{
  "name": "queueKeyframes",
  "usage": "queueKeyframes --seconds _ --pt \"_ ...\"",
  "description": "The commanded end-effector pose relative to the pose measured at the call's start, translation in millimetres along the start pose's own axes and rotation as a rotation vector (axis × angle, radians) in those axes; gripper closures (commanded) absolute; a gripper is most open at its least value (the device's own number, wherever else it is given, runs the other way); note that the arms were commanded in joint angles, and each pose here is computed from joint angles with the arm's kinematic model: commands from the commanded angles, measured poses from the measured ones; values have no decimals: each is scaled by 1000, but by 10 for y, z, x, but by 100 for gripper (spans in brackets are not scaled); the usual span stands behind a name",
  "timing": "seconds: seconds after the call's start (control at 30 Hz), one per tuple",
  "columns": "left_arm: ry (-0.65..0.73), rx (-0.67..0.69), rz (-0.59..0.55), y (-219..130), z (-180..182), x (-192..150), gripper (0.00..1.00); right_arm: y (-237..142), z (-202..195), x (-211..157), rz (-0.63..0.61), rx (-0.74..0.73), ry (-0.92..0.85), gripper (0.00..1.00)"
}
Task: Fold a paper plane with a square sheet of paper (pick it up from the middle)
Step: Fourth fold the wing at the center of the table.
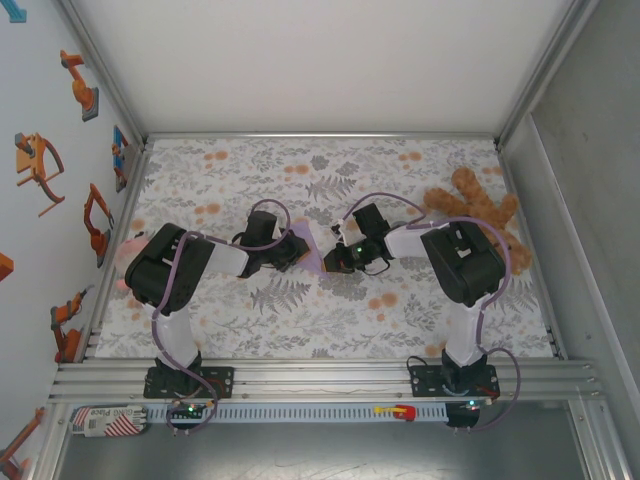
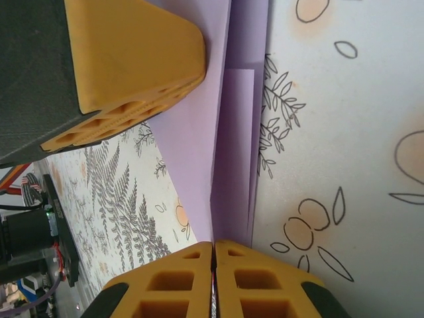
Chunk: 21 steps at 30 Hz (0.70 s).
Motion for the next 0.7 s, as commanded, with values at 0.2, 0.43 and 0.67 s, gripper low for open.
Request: queueKeyframes --seconds 0.2,0.43,0.67 --pt "-9 1 16 54 -22 -4 87 7 -155 -147 27 -41 43 95" --pt "11 -33 30 57 -107 -11 85 23 -205 -187 33 -61 51 96" --pt "24 -44 38 63 -143 -13 84 29 -231 -199 36 -74 54 96"
Point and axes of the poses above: each hand's point on the last joint's axis, 136 mm out from that joint toward the fingers, its own y axis out along the fingers, its own z axis along the line the jaws close on, x = y × z, the point moved 4 cm from there along -y, back along the fingers, and after that the axes turned 12 degrees about -y, right-handed, at the moved point
